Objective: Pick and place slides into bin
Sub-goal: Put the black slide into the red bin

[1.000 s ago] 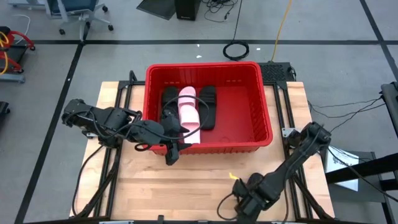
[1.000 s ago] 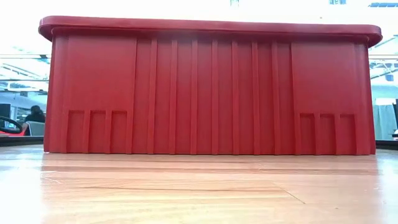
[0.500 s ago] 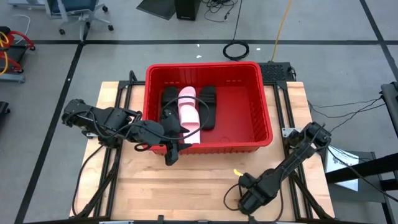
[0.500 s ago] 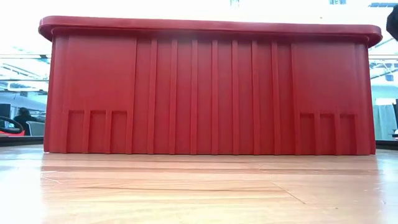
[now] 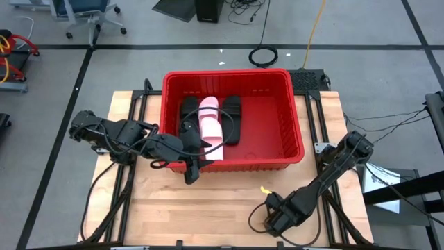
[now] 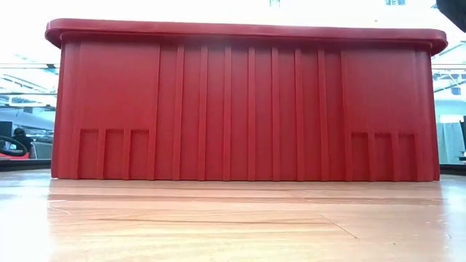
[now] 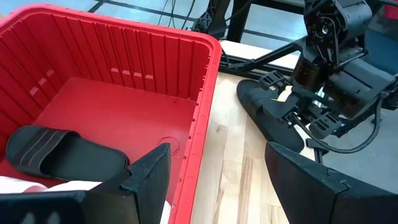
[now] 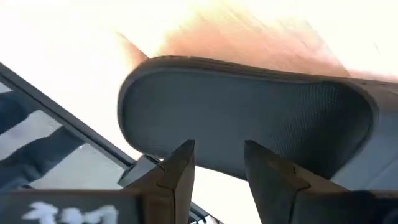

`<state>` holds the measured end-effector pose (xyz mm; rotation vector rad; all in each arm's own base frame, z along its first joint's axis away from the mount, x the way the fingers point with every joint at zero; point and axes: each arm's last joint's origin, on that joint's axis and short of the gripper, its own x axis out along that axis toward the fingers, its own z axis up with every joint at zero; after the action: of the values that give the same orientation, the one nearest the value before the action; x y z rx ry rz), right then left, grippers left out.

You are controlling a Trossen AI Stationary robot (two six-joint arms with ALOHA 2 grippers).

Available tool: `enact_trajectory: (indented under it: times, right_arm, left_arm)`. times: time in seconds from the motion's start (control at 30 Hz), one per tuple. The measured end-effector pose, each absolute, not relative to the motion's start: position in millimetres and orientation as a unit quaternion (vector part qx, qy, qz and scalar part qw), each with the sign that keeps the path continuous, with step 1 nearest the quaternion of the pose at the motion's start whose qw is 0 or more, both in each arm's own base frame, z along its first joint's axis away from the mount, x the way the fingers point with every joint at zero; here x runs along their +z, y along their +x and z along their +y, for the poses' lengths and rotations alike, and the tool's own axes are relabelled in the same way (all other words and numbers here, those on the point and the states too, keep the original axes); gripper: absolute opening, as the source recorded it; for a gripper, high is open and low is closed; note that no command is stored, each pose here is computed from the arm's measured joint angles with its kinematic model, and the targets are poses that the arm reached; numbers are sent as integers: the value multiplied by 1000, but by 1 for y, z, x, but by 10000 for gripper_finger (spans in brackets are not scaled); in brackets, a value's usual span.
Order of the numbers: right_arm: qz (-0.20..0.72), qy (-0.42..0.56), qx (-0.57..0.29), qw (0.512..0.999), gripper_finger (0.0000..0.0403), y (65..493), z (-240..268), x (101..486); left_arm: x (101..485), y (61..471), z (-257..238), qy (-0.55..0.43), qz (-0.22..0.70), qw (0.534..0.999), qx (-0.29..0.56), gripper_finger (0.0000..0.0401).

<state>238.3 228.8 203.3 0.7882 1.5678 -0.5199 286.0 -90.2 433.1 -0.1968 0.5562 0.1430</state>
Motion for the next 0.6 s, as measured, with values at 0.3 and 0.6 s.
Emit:
enact_trajectory:
  times: [0.3, 0.6]
  right_arm:
    - [600, 381, -198, 675, 130, 246, 214, 234]
    - [430, 461, -132, 765, 130, 256, 210, 278]
  left_arm:
    - [433, 287, -88, -90, 274, 955, 72, 255]
    - [433, 287, -89, -87, 274, 955, 71, 255]
